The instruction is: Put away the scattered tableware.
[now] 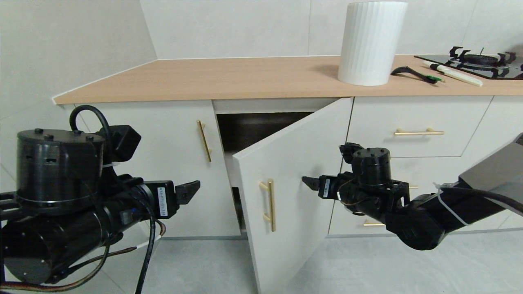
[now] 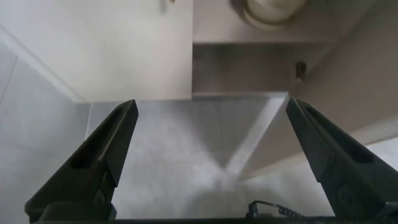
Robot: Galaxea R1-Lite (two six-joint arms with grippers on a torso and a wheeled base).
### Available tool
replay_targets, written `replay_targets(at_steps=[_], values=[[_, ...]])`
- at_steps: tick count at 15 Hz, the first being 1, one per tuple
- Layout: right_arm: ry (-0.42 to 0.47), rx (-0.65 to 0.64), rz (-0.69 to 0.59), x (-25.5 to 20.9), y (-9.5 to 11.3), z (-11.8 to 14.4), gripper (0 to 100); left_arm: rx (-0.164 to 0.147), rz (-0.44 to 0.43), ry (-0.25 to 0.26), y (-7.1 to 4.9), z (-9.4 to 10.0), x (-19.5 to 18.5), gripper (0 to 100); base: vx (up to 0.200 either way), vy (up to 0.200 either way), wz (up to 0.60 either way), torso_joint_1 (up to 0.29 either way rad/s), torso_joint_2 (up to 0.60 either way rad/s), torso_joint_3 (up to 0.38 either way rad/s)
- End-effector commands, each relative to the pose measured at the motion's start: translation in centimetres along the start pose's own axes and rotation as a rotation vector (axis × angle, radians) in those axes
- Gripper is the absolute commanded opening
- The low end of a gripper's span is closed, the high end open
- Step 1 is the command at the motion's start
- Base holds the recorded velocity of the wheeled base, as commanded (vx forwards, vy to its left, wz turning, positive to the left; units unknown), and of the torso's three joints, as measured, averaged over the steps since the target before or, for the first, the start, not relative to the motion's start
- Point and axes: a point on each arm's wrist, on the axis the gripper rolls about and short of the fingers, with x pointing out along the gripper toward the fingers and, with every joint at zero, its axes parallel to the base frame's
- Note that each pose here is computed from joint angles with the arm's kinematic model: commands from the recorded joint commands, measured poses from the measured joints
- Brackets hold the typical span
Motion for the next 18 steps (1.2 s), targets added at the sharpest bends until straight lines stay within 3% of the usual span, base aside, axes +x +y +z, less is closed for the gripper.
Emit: replay_targets(at_steps=[1, 3, 6, 10, 18], values=[[-0.019, 0.053, 0.001, 1.4, 0.9, -0.5, 100, -0.007, -0.001, -0.003, -0.1, 0.1, 0.1, 100, 0.0, 0.0, 0.0, 0.0, 0.0, 0.0], [-0.091, 0.113, -0.048, 3.0, 1.2, -0.1, 100, -0.007, 0.002, -0.004, -0.1, 0.1, 0.1, 100, 0.0, 0.0, 0.0, 0.0, 0.0, 0.0], [-0.127, 0.122, -0.097, 4.4, 1.2, -0.3, 100, -0.005, 0.021, -0.006, -0.1, 0.1, 0.2, 100, 0.0, 0.0, 0.0, 0.0, 0.0, 0.0], [-0.278, 0.169, -0.256, 8.1, 0.5, -0.1, 100, -0.007, 0.021, -0.011, 0.0, 0.2, 0.1, 100, 0.0, 0.0, 0.0, 0.0, 0.0, 0.0], [-0.355, 0.192, -0.348, 9.9, -1.5, 1.0, 100, -0.007, 0.021, -0.011, 0.0, 0.2, 0.1, 100, 0.0, 0.0, 0.0, 0.0, 0.0, 0.0]])
